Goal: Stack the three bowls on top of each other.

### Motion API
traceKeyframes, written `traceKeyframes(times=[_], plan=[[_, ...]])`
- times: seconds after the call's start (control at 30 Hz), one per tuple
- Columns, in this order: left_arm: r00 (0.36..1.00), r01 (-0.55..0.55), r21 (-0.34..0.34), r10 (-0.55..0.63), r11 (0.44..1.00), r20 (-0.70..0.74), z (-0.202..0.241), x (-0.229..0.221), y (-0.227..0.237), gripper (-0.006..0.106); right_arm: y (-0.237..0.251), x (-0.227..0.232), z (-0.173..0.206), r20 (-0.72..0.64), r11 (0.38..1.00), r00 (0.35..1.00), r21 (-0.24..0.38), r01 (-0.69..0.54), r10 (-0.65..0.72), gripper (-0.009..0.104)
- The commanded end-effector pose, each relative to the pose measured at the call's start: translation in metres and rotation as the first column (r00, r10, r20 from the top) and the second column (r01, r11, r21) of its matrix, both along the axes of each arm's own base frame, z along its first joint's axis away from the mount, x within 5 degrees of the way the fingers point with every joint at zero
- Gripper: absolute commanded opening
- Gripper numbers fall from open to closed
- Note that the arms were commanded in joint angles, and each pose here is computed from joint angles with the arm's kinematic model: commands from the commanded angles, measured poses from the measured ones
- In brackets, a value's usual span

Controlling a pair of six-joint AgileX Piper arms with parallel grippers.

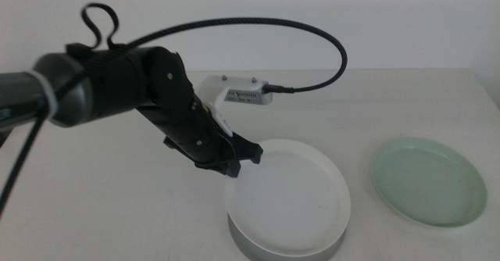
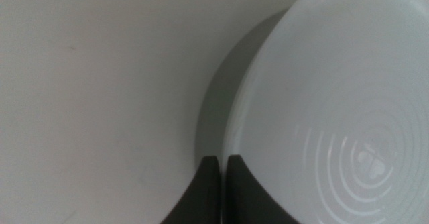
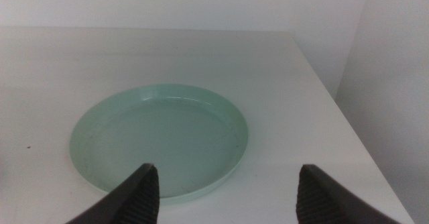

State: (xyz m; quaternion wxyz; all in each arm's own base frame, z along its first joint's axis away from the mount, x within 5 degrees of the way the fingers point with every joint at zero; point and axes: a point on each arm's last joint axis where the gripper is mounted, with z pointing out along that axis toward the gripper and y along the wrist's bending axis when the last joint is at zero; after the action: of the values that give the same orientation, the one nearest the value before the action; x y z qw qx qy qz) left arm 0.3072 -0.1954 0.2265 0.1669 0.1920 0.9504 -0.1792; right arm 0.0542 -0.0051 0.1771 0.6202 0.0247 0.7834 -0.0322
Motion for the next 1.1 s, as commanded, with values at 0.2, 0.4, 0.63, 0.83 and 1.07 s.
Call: traceKeyframes(times=[0.2, 0.4, 0.63, 0.83, 1.07], plan=[[0.999, -0.043, -0.071, 0.044, 0.997, 0.011, -0.001, 0.009, -0.010, 0.006, 0.000, -0.001, 0.011, 0.115, 1.000, 0.993, -0.023, 0.003, 0.000, 0.052], [0.999, -0.014, -0.063, 0.016, 0.998, 0.029, 0.000, 0.009, -0.009, 0.058, 0.000, -0.001, 0.011, 0.115, 1.000, 0.993, -0.023, 0.003, 0.000, 0.052], [0.984, 0.109, -0.086, -0.096, 0.990, 0.149, 0.055, -0.008, 0.014, 0.105, 0.000, -0.001, 0.011, 0.115, 1.000, 0.993, -0.023, 0.003, 0.000, 0.052], [0.919, 0.291, -0.036, -0.269, 0.956, 0.287, 0.127, -0.061, 0.054, 0.105, 0.000, -0.001, 0.011, 0.115, 1.000, 0.993, -0.023, 0.003, 0.000, 0.052], [0.886, 0.302, -0.027, -0.270, 0.953, 0.376, 0.174, -0.135, 0.096, 0.105, 0.000, -0.001, 0.011, 0.115, 1.000, 0.993, -0.023, 0.003, 0.000, 0.052]])
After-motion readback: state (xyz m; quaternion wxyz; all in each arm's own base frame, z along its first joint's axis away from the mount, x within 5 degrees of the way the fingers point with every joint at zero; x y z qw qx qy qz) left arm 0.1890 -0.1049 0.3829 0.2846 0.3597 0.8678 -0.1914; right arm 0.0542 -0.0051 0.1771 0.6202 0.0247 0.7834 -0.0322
